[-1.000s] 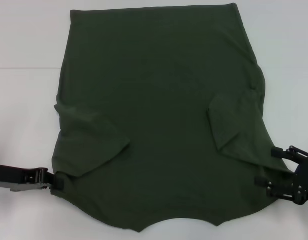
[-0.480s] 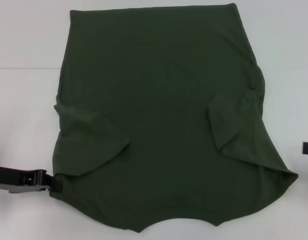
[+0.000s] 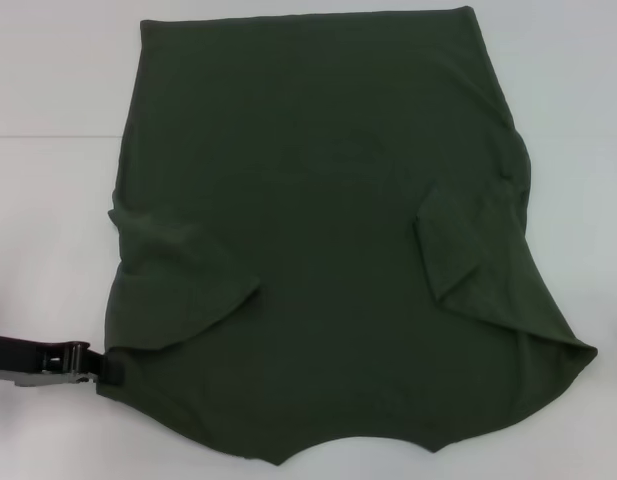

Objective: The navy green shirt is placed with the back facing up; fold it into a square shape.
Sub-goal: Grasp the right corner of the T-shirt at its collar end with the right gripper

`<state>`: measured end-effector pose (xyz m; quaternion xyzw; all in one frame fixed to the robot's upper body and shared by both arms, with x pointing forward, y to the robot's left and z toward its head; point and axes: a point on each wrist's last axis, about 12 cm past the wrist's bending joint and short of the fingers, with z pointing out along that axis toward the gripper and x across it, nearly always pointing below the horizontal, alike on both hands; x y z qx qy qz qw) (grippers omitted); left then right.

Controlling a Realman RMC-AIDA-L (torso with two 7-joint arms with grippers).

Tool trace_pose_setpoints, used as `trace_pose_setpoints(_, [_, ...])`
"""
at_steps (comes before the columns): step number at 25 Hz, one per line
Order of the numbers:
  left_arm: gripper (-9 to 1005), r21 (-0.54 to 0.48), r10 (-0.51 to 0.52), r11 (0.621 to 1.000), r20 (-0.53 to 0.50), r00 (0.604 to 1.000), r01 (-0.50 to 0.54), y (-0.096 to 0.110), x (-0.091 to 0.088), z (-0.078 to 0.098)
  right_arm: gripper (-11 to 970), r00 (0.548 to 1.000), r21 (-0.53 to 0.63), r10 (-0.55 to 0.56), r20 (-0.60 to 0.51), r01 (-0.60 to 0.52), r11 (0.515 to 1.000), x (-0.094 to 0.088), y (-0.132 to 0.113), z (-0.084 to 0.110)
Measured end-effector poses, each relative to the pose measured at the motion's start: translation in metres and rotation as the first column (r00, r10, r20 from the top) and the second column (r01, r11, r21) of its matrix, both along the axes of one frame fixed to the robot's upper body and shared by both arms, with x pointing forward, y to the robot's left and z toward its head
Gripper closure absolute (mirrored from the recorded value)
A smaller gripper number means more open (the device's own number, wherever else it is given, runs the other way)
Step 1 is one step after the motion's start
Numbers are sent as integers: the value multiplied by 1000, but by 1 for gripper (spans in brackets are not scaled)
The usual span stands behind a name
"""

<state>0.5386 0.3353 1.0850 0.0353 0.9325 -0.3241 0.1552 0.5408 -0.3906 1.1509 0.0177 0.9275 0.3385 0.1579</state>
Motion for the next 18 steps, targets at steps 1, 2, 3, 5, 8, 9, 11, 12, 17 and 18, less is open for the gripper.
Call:
trace_pose_setpoints(1, [968,-3,-4,1000,4,1000,4,-1,0,0,45,1000,-22,-12,-13,11,1000,2,-1,0])
trace_pose_setpoints(2, [968,-5,-6,1000,6,1000,6,-1,0,1,45,999,-42,-21,-25,20,999,5,-1,0])
trace_pose_setpoints(3, [968,-7,-7,1000,7,1000,7,-1,0,0,46,999,-55,-26,-34,24,998,6,0,-1])
trace_pose_setpoints(5, [968,-7,-12,1000,10,1000,12,-2,0,0,48,998,-67,-27,-49,24,997,8,3,-4])
trace_pose_setpoints(8, [969,-6,-14,1000,15,1000,14,0,0,1,50,997,-64,-16,-71,11,998,11,9,-10])
trace_pose_setpoints(9, [969,-6,-13,1000,17,1000,13,0,0,1,50,997,-64,-11,-76,6,998,12,12,-12])
trace_pose_setpoints(11, [969,-6,-14,1000,17,1000,14,0,0,1,52,997,-69,-6,-80,0,998,15,16,-16])
trace_pose_setpoints(12, [969,-6,-14,1000,17,1000,15,0,0,1,52,997,-74,-5,-79,-1,997,16,18,-18])
trace_pose_setpoints(17, [969,-5,-18,1000,19,1000,18,0,-1,0,56,996,-84,-3,-85,-4,996,20,24,-26])
trace_pose_setpoints(18, [969,-5,-17,1000,19,1000,17,0,-1,0,57,996,-85,-7,-86,-1,996,21,24,-29])
